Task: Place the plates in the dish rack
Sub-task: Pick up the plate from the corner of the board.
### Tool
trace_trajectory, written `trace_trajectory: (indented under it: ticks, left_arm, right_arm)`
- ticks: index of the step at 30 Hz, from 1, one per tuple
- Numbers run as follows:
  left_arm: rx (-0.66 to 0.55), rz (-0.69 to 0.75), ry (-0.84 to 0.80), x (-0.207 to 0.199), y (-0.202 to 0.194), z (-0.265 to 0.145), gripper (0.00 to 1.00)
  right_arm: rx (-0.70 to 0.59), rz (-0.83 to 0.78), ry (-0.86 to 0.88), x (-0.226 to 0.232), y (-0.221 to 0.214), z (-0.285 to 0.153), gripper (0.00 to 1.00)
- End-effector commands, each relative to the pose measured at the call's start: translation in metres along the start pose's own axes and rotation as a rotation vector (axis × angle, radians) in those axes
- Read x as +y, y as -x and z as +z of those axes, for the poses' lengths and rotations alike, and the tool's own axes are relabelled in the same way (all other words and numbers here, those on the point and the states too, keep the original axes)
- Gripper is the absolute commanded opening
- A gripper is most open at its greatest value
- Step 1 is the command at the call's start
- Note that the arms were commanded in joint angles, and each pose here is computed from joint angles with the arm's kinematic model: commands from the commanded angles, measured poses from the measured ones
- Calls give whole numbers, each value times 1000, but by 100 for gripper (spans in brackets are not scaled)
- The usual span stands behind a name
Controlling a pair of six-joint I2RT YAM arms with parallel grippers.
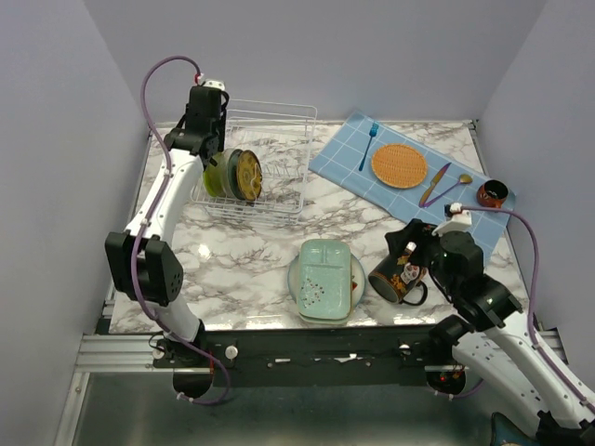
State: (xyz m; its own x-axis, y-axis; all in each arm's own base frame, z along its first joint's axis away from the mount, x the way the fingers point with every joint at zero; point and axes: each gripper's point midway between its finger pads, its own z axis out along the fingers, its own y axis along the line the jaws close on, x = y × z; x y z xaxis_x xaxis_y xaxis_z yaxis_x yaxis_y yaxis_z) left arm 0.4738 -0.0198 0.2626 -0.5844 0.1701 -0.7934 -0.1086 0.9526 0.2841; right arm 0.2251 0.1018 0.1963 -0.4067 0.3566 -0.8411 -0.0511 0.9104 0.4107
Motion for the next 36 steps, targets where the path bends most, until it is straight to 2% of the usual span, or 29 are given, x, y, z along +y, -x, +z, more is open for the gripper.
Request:
trace_trajectory:
  ticks: [1,2,4,6,12,16,24,36]
  left_arm:
    - [-68,-144,-267,-43,2,-32,60]
    - [-116,-167,-308,-52,10,-44,61]
    - [-84,-200,-363,-71,-10,-46,61]
    - [-105,-213,-436,-94,-11,-63,60]
    - [-61,-237,-613,-163,-54,-106,60]
    - [-4,-248,-683,-191,-88,-128,59]
    - [58,-222,-733,-205,-129,-158,59]
    - [137,-212,-812,-231,-185,-186,59]
  right_arm:
    - [41,-45,39,12,-2,8,92]
    - [57,-49,63,17,-4,9,92]
    - [100,-85,84,23,-11,15,91]
    - [125,-101,145,35,-13,16,91]
    - [273,-151,272,58,-41,24,85]
    - [338,-157,316,65,-55,23,84]
    - [463,-162,373,80,-79,14,83]
    - [577,-140,341,96,-119,10,78]
